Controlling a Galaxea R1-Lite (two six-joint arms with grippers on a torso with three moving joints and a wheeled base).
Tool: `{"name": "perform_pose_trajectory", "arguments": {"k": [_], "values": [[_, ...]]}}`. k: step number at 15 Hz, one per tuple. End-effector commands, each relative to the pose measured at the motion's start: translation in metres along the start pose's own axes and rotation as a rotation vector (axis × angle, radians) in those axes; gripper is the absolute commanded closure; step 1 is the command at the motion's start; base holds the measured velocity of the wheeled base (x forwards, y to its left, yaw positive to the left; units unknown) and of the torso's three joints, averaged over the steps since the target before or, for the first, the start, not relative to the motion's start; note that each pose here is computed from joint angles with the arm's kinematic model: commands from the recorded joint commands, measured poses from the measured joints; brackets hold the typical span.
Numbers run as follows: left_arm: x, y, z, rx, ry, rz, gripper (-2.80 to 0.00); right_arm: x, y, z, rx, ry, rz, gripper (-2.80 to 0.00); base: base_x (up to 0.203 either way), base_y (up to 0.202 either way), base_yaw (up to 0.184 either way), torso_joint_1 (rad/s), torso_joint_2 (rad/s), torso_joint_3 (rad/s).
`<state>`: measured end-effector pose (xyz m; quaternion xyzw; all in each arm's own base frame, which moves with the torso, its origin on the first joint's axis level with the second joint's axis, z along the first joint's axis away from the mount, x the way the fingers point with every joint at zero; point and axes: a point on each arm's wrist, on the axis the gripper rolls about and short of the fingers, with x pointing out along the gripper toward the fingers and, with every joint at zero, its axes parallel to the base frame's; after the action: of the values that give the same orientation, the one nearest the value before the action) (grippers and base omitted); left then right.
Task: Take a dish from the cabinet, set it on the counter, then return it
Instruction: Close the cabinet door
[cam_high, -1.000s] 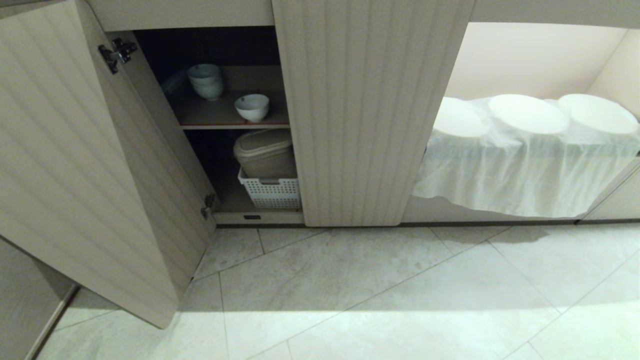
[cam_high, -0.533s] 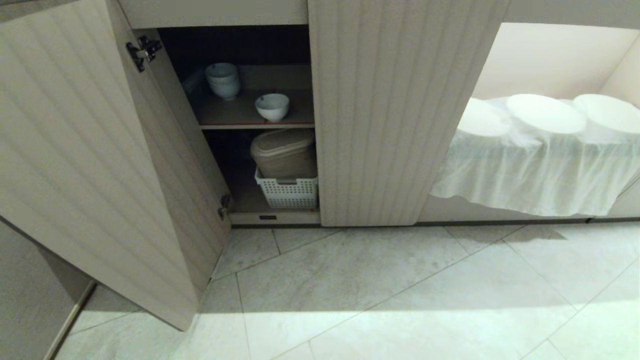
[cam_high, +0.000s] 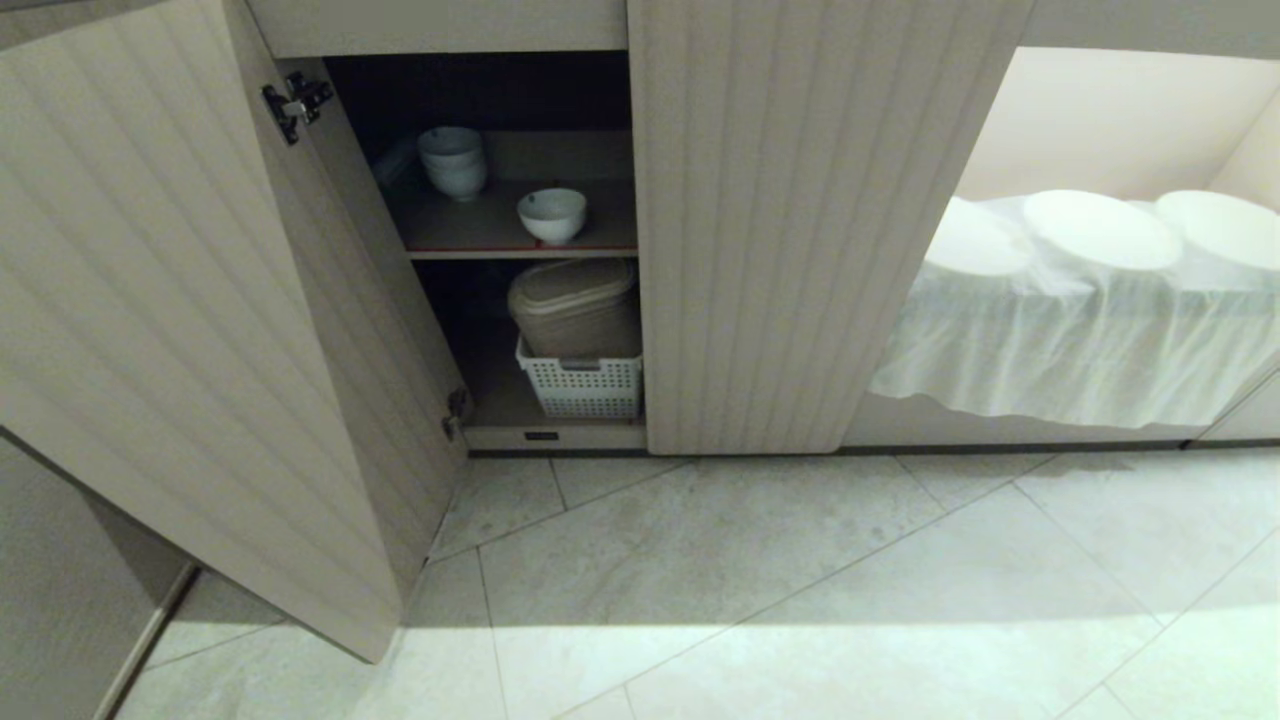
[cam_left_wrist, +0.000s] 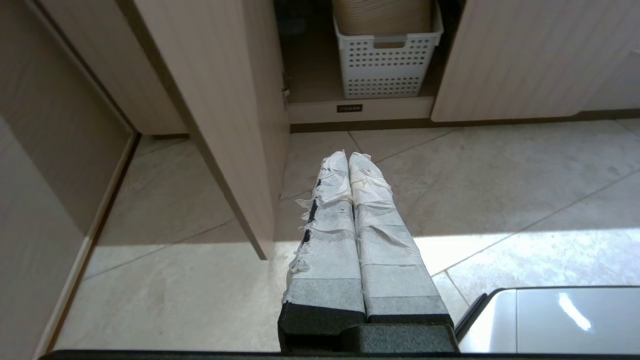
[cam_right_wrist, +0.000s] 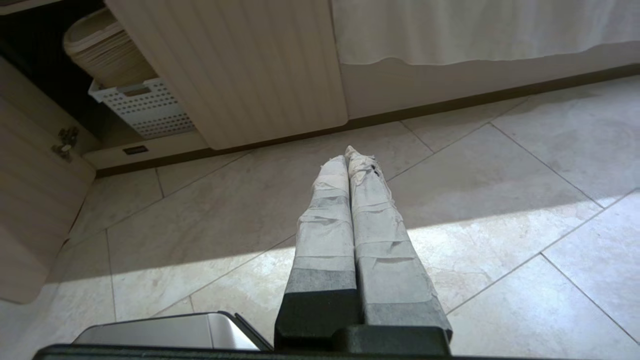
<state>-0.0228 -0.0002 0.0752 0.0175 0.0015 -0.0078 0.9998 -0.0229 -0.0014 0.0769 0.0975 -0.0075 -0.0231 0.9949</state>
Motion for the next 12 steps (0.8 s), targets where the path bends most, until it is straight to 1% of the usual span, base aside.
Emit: {"name": "perform_pose_trajectory", "arguments": {"k": [1,5,6,12], "values": [[0.0,0.0,0.0,0.0,0.0,0.002,0.0,0.0,0.0,0.0,0.001,0.0,0.003,0.0,0.0,0.0,0.0,0.0,0.0,0.0],[0.0,0.0,0.0,0.0,0.0,0.002,0.0,0.0,0.0,0.0,0.001,0.0,0.001,0.0,0.0,0.0,0.0,0.0,0.0,0.0],[0.0,0.0,0.0,0.0,0.0,0.002,0.0,0.0,0.0,0.0,0.001,0.0,0.003,0.0,0.002,0.098,0.01,0.003,0.0,-0.002],[0.0,0.0,0.0,0.0,0.0,0.002,0.0,0.0,0.0,0.0,0.001,0.0,0.001,0.0,0.0,0.188,0.0,0.001,0.0,0.003]]}}
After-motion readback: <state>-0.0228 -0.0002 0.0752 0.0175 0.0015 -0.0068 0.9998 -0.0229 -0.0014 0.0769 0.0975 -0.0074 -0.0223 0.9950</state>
